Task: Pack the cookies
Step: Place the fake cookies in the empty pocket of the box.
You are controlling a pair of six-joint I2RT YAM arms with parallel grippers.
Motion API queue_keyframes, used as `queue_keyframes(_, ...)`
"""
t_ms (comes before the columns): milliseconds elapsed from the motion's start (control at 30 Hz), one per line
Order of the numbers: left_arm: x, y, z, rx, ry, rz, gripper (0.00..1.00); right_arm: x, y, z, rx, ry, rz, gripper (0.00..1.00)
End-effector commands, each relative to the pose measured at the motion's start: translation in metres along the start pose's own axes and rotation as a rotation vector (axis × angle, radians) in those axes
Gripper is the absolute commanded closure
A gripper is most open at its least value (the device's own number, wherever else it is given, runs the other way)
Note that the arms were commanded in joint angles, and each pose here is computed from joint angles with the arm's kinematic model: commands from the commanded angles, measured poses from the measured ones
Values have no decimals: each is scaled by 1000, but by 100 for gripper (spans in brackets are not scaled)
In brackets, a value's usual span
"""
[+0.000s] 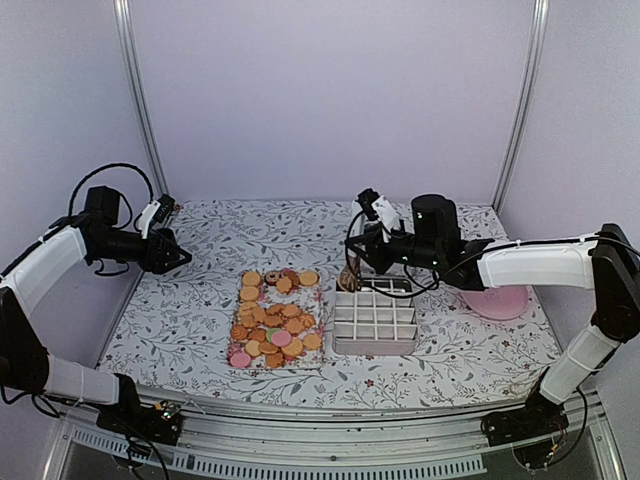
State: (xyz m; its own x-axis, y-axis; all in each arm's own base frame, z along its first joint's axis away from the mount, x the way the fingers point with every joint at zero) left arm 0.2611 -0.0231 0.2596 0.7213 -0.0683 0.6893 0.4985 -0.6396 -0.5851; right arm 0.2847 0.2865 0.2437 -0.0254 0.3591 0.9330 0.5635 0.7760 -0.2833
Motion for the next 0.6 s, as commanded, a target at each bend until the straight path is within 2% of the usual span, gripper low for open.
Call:
queue_keyframes(0,2,-1,0,-16,6,-8,31,20,0,-7,-38,-33,-66,100)
queue_keyframes(200,2,-1,0,-20,4,-9,31,26,-2,-9,-47,-53,-79,100)
queue_keyframes(567,5,-3,-1,-17,12,-17,31,12,7,-5,-17,-60,-36,100)
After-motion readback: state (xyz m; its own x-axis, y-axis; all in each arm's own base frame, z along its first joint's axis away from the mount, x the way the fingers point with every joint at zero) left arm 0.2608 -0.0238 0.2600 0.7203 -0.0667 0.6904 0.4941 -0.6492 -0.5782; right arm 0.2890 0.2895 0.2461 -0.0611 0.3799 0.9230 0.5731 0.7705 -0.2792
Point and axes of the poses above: each gripper's point midway between its finger pads, its own y axis out along the fingers, its own z axis along the line the jaws close on, x = y × z, the point moved 10 cm from there along -y, back along the fingers, and after that the axes turned 15 degrees about -y, right-handed, at the moved point
